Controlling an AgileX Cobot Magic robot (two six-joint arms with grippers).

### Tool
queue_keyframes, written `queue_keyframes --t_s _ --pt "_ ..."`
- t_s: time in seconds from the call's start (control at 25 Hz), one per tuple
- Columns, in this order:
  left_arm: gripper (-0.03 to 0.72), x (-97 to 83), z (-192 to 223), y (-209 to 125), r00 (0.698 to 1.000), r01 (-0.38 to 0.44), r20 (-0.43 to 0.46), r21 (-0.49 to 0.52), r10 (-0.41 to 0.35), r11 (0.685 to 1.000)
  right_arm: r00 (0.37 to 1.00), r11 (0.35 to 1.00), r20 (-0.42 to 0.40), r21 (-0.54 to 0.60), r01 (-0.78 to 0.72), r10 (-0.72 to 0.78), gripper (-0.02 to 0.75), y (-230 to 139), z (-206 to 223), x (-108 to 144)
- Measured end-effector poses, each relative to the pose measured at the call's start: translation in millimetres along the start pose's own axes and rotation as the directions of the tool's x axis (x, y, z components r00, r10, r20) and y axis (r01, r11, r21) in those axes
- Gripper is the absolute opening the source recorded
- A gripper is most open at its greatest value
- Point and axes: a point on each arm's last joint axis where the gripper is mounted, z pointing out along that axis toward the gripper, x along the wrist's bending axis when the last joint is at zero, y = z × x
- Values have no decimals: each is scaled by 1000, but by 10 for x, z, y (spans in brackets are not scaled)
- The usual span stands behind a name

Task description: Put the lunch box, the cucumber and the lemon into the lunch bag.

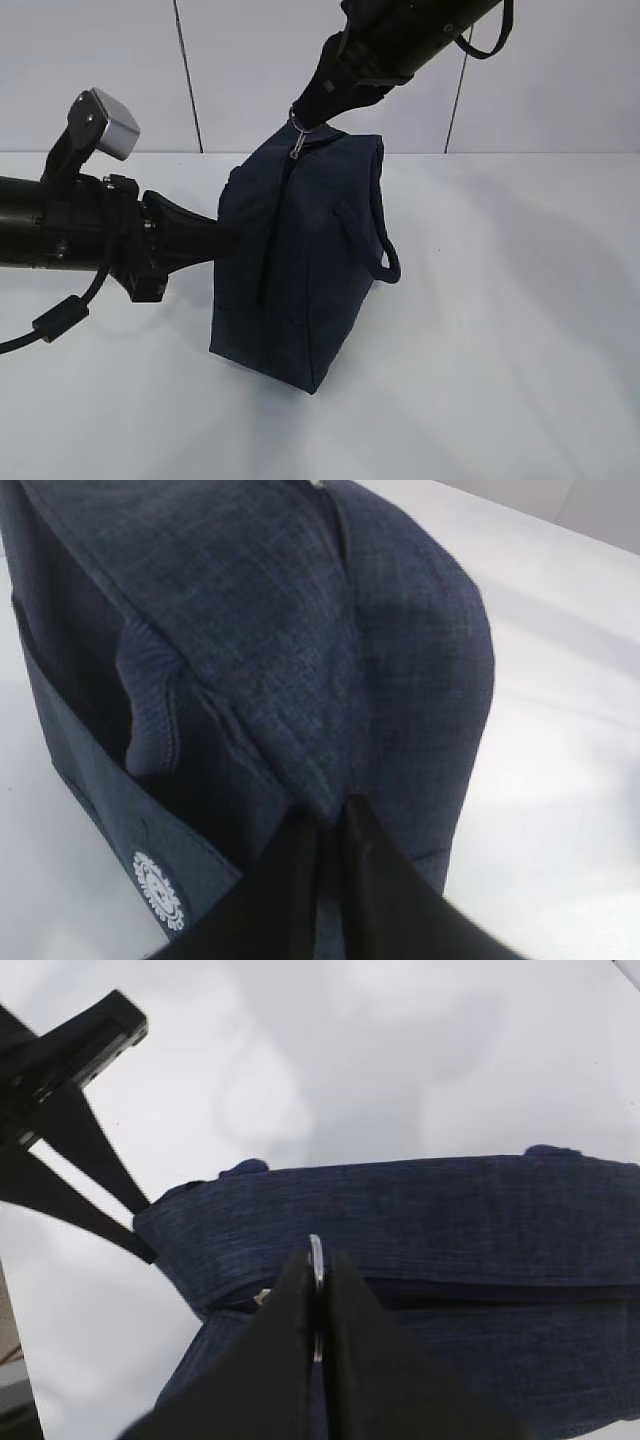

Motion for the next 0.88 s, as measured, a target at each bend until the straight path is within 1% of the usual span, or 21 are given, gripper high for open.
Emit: queue_keyframes --t_s 0.2,0.44,0.68,0.88 --pt "10 -11 3 2 1000 0 15 -6 0 1000 998 998 -10 -31 -61 61 20 -80 122 -194" --pt "10 -10 5 -1 1000 7 15 -5 -7 1000 993 993 -21 -24 -115 115 20 -208 315 -399" --pt "9 1 5 -7 1000 14 3 2 -14 1000 991 991 -30 -29 -134 133 20 -255 350 -484" --pt "9 16 6 -9 1000 17 -12 9 -17 1000 988 990 -96 -48 -129 124 20 -155 202 -473"
